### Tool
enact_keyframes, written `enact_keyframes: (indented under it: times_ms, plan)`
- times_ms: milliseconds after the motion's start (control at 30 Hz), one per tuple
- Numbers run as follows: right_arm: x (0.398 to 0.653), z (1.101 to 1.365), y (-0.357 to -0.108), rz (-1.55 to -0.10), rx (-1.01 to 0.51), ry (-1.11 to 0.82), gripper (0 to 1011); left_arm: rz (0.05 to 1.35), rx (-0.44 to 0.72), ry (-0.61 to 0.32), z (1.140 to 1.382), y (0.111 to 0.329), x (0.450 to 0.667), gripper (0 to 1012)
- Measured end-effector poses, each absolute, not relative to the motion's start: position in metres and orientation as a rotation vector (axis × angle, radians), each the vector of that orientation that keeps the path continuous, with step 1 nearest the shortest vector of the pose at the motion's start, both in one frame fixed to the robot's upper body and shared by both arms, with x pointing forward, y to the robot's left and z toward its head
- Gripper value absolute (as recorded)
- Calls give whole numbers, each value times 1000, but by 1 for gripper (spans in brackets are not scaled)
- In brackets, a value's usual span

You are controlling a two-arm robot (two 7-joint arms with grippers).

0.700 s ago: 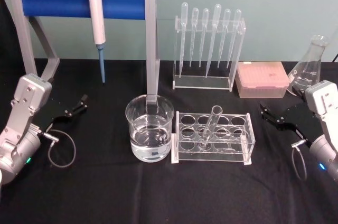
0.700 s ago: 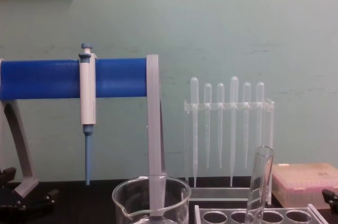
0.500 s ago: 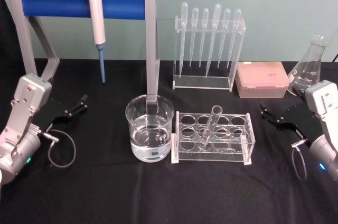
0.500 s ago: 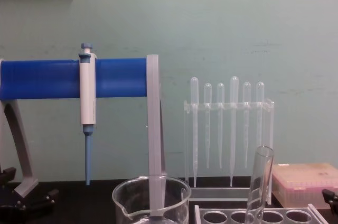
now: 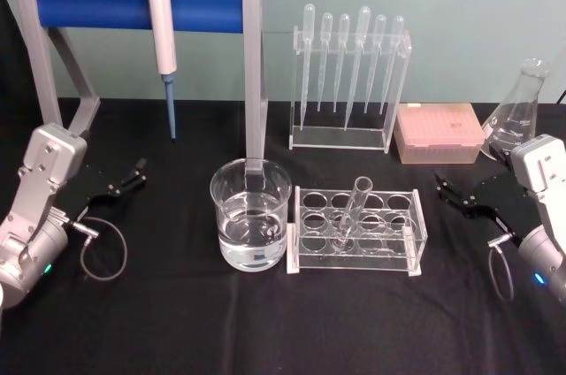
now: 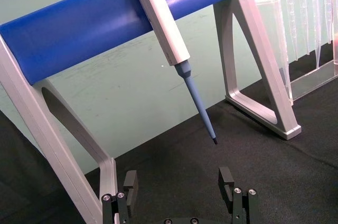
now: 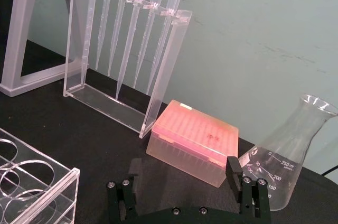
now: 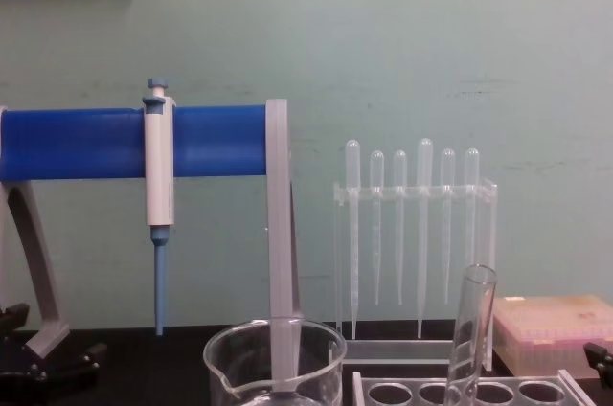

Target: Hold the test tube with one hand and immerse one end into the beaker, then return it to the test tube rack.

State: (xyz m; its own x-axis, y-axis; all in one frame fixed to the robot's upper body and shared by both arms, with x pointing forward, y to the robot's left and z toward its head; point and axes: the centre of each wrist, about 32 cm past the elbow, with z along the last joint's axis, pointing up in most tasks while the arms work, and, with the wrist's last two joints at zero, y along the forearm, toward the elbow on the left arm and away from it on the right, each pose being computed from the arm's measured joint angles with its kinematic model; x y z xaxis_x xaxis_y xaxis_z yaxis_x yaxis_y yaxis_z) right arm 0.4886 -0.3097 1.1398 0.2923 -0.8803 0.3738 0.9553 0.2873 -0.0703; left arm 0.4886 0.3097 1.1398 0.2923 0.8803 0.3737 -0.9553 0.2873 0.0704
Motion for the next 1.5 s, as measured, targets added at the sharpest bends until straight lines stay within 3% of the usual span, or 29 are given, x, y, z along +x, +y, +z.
enact_keyframes:
  times_ms: [1067, 1500]
  plan:
    - [489, 1140, -310, -1247, -304, -286, 1002, 1248, 304, -285, 1140, 310, 489, 1000]
    - [467, 1180, -316, -1131, -162, -342, 1002, 1248, 305, -285, 1140, 310, 489, 1000]
